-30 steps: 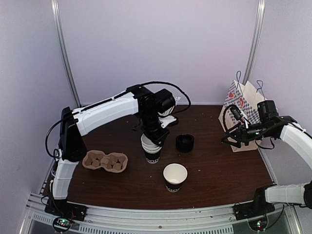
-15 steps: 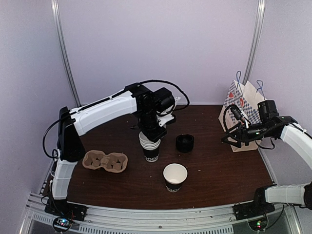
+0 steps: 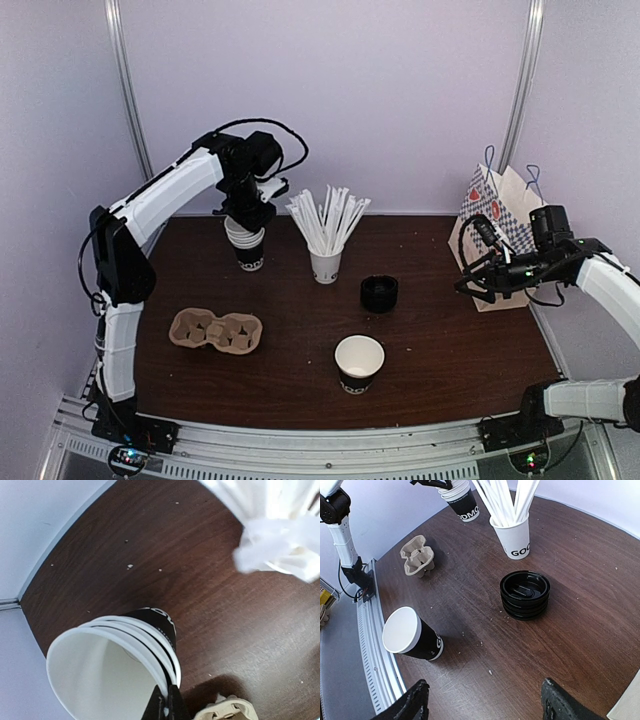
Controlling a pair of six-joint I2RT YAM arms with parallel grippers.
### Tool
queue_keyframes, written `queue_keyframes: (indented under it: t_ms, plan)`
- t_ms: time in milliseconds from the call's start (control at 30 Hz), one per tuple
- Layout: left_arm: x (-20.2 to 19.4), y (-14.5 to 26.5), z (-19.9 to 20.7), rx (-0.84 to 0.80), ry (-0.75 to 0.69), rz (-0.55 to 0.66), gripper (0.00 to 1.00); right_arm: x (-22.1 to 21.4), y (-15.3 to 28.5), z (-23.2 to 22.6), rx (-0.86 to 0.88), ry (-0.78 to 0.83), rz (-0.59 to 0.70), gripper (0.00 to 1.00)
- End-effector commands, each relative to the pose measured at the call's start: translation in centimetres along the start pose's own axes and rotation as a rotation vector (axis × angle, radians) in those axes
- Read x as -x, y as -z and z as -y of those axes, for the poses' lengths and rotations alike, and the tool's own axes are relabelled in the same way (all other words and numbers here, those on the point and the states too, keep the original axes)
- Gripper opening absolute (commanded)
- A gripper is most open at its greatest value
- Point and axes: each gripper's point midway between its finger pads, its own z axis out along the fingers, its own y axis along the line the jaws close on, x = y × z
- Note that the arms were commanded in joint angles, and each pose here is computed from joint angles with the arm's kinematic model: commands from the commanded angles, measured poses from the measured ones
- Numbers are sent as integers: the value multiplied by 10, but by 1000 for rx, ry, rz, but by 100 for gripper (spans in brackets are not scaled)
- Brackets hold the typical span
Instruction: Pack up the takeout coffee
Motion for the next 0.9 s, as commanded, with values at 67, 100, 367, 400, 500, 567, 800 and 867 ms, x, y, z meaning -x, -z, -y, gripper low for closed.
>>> queue_keyframes:
  t_ms: [67, 100, 367, 400, 500, 567, 800, 867]
  plan:
    - [20, -23, -19, 34, -44, 36, 0, -1, 3, 2, -26, 24, 8, 76]
    - [21, -26, -19, 33, -47, 36, 0, -1, 4, 2, -27, 24, 10, 76]
    - [26, -39, -23, 57, -58, 33, 0, -1, 2, 3, -20, 19, 6, 76]
    - [26, -39, -25, 60, -58, 32, 1, -1, 2, 3, -20, 18, 6, 76]
    - [26, -39, -28, 65, -55, 34, 16, -2, 1, 4, -17, 18, 4, 76]
    - [27, -37, -29, 67, -56, 38, 21, -1, 1, 4, -15, 16, 5, 76]
    - [31, 11, -37, 82, -12, 110, 33, 3, 3, 6, -36, 27, -5, 71]
    - [28, 39, -39, 90, 6, 147, 35, 12, 4, 8, -77, 67, -33, 68]
